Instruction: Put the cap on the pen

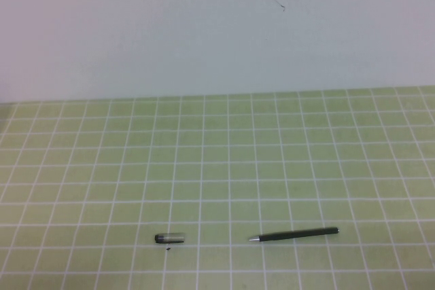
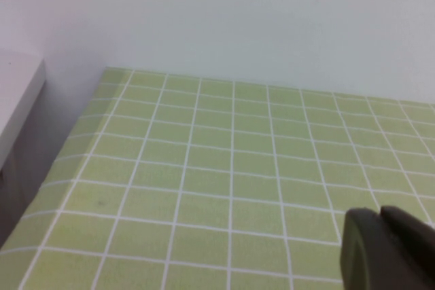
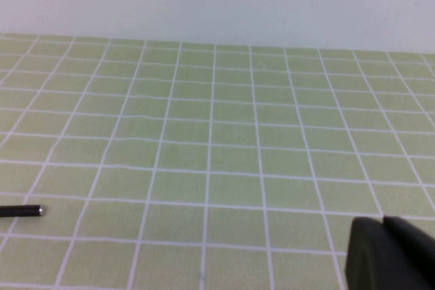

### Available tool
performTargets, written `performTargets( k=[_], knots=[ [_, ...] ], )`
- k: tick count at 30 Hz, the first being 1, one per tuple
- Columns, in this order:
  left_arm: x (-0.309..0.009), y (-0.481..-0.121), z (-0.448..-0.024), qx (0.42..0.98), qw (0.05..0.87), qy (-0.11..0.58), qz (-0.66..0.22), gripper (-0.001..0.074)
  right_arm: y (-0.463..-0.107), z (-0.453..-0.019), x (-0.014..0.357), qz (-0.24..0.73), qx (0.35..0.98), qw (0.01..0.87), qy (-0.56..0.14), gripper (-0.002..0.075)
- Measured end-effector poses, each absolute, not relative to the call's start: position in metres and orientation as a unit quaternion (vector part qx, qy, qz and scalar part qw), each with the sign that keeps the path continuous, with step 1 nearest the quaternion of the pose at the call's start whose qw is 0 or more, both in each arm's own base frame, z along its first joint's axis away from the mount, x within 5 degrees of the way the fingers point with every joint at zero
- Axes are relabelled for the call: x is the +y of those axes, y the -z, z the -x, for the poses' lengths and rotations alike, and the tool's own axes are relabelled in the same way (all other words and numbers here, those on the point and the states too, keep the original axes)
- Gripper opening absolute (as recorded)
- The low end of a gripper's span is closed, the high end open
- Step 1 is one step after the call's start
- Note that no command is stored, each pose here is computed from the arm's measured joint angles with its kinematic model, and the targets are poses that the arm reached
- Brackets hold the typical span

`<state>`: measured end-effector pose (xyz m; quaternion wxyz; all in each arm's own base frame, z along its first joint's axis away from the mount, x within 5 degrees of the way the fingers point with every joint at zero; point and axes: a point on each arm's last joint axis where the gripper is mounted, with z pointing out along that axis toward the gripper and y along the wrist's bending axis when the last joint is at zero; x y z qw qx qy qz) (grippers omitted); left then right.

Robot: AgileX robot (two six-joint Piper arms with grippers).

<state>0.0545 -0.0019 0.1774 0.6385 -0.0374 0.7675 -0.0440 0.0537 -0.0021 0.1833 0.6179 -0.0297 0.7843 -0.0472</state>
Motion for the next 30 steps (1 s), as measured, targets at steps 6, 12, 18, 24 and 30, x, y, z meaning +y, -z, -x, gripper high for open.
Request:
performTargets(
  k=[6, 12, 18, 24, 30],
  knots=[
    [-0.0012, -0.1773, -0.0545, 0.768, 0.639, 0.030, 0.026, 0.0000, -0.1833, -0.0537, -0.0021, 0.030, 0.784, 0.618, 0.047, -0.0001],
    [-0.0013, -0.1773, -0.0545, 0.768, 0.639, 0.032, 0.027, 0.0000, -0.1833, -0.0537, -0.0023, 0.033, 0.784, 0.618, 0.051, -0.0001],
    [-0.0013, -0.1768, -0.0544, 0.770, 0.637, 0.032, 0.027, 0.0000, -0.1833, -0.0536, -0.0024, 0.034, 0.784, 0.617, 0.053, -0.0001],
    [-0.0013, -0.1768, -0.0544, 0.770, 0.637, 0.032, 0.027, 0.0000, -0.1834, -0.0536, -0.0035, 0.044, 0.783, 0.616, 0.069, -0.0001],
    [-0.0019, -0.1734, -0.0537, 0.782, 0.621, 0.040, 0.034, 0.0000, -0.1834, -0.0536, -0.0037, 0.046, 0.783, 0.616, 0.071, -0.0001]
  ],
)
